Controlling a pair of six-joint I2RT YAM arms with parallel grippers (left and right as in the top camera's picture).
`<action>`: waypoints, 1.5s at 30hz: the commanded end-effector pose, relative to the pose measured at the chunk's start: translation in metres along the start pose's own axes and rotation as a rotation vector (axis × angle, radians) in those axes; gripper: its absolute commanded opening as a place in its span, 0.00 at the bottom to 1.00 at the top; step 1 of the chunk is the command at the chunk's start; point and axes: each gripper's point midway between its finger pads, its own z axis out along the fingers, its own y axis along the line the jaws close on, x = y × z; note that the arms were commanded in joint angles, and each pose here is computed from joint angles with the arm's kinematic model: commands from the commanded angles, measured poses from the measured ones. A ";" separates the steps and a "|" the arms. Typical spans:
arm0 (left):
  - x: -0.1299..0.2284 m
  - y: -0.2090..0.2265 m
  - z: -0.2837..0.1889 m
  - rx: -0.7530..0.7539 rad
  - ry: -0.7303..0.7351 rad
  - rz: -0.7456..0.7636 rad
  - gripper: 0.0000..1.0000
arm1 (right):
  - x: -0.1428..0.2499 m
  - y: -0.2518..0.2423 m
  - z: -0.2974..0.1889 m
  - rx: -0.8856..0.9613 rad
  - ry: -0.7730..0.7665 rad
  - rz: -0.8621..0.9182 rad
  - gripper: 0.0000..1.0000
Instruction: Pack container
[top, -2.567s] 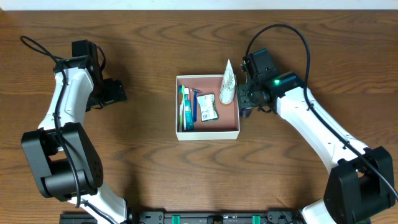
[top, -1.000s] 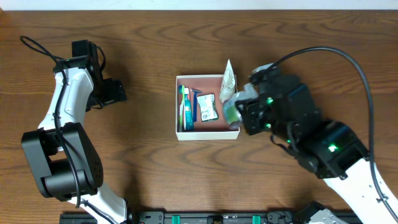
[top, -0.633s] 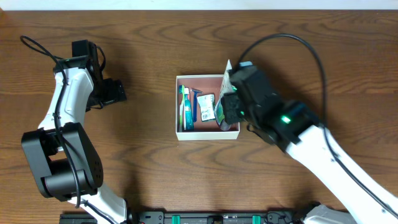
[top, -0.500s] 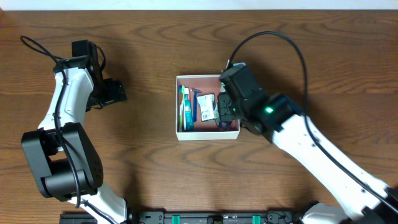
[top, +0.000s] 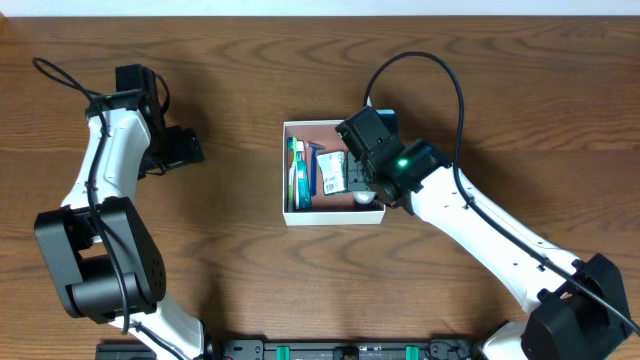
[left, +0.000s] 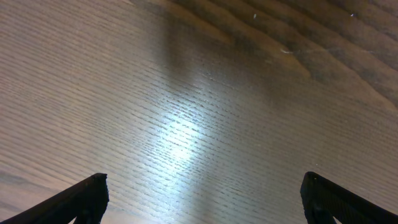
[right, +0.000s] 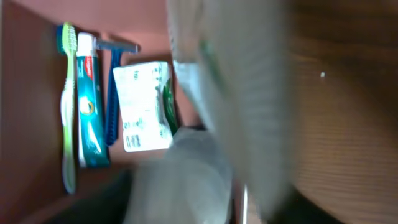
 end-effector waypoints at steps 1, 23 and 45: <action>-0.004 0.004 -0.010 -0.007 -0.029 -0.015 0.98 | -0.016 0.005 -0.018 -0.024 -0.066 0.012 0.81; -0.004 0.004 -0.010 -0.008 -0.029 -0.015 0.98 | -0.051 -0.048 -0.240 -0.169 -0.635 -0.231 0.99; -0.004 0.004 -0.010 -0.008 -0.029 -0.015 0.98 | -0.060 -0.160 -0.244 0.067 -0.741 0.021 0.99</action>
